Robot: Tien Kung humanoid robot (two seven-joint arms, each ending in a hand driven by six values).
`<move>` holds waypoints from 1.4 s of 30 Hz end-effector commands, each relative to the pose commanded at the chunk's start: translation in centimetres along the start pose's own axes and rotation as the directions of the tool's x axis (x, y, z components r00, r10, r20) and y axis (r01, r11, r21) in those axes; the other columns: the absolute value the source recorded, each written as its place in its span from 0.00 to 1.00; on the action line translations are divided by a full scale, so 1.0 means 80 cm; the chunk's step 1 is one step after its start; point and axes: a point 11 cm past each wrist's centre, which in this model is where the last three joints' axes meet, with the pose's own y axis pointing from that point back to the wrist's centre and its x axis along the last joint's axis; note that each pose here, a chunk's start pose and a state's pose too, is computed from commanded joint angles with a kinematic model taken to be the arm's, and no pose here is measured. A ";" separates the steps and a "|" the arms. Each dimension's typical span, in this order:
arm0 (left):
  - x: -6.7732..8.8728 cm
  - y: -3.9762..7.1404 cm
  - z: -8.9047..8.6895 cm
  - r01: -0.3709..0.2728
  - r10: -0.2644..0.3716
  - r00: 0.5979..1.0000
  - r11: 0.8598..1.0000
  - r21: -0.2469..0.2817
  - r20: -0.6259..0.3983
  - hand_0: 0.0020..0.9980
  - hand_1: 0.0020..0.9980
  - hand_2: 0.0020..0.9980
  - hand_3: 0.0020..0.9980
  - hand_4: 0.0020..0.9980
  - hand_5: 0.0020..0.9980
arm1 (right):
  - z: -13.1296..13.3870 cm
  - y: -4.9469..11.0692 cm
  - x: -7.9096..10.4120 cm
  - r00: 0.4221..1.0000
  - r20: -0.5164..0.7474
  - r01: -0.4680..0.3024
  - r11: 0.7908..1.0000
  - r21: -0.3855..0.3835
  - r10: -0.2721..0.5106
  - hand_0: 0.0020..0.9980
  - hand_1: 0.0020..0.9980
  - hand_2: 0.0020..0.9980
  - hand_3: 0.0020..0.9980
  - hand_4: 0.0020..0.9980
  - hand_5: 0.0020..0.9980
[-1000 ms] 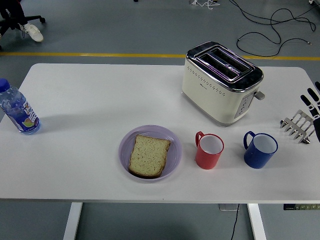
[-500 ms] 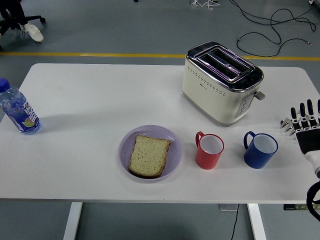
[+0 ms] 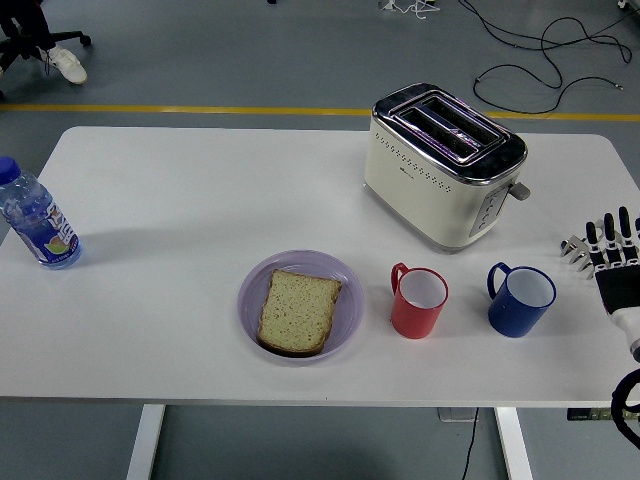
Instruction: Pick up the cup,pour liquid into bread,place the cup on the desk
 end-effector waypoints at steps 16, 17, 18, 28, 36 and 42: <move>-0.005 -0.001 -0.002 0.009 -0.009 1.000 1.000 0.005 0.005 0.65 0.69 0.70 0.59 0.30 0.89 | -0.002 0.001 0.003 1.000 -0.012 -0.013 1.000 -0.005 0.013 0.62 0.56 0.64 0.60 0.56 0.00; -0.005 -0.001 -0.003 0.009 -0.009 1.000 1.000 0.005 0.006 0.65 0.69 0.70 0.59 0.30 0.89 | -0.003 0.001 0.004 1.000 -0.012 -0.014 1.000 -0.005 0.014 0.62 0.56 0.64 0.60 0.56 0.00; -0.005 -0.001 -0.003 0.009 -0.009 1.000 1.000 0.005 0.006 0.65 0.69 0.70 0.59 0.30 0.89 | -0.003 0.001 0.004 1.000 -0.014 -0.014 1.000 -0.005 0.014 0.62 0.56 0.64 0.60 0.56 0.00; -0.006 -0.001 -0.003 0.011 -0.011 1.000 1.000 0.007 0.005 0.65 0.69 0.70 0.59 0.30 0.89 | 0.000 0.001 0.004 1.000 -0.014 -0.017 1.000 -0.014 0.017 0.62 0.56 0.64 0.60 0.56 0.00; -0.004 -0.001 -0.003 0.010 -0.010 1.000 1.000 0.005 0.002 0.65 0.69 0.70 0.59 0.30 0.88 | -0.001 0.000 0.003 1.000 -0.012 -0.020 1.000 -0.010 0.019 0.62 0.56 0.64 0.60 0.56 0.00; -0.003 -0.001 -0.002 0.009 -0.009 1.000 1.000 0.004 0.001 0.65 0.69 0.70 0.59 0.30 0.88 | -0.001 0.000 0.003 1.000 -0.010 -0.020 1.000 -0.009 0.020 0.62 0.56 0.64 0.60 0.57 0.01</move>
